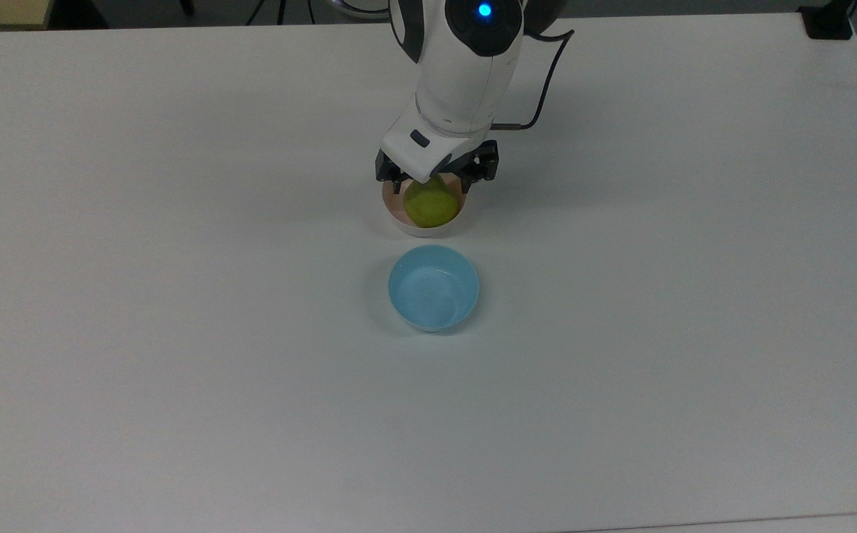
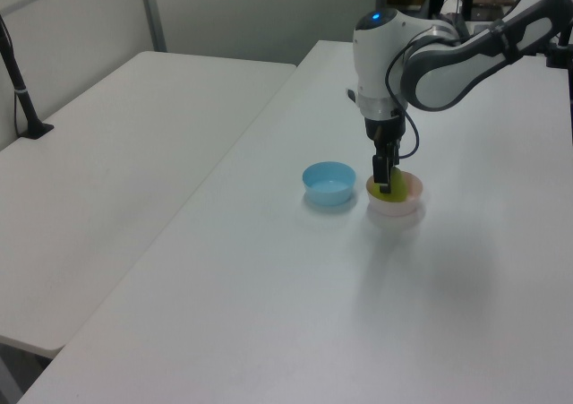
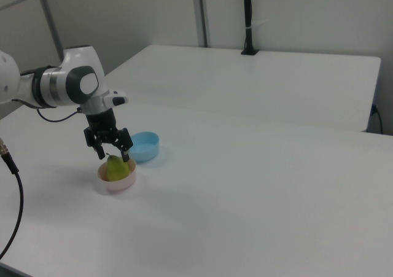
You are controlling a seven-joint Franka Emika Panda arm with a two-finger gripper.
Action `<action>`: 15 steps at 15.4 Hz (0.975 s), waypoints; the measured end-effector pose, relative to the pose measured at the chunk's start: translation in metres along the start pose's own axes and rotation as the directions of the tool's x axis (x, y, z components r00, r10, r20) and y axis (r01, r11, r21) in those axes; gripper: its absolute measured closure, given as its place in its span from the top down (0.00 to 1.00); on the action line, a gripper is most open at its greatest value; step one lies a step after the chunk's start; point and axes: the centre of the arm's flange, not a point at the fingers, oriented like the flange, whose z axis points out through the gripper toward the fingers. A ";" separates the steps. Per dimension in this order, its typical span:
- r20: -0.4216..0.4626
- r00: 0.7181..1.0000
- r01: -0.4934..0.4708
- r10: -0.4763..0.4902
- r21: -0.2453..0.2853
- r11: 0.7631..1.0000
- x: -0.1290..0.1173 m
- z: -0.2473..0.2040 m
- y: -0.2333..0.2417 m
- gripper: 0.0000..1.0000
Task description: Place the pear in the bowl
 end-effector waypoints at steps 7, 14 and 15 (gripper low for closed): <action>-0.028 0.999 -0.046 0.046 0.006 0.999 -0.016 -0.085 0.039 1.00; -0.039 0.991 -0.127 0.128 0.024 0.992 -0.065 -0.187 0.139 1.00; -0.038 0.990 -0.136 0.137 0.026 0.990 -0.071 -0.195 0.144 1.00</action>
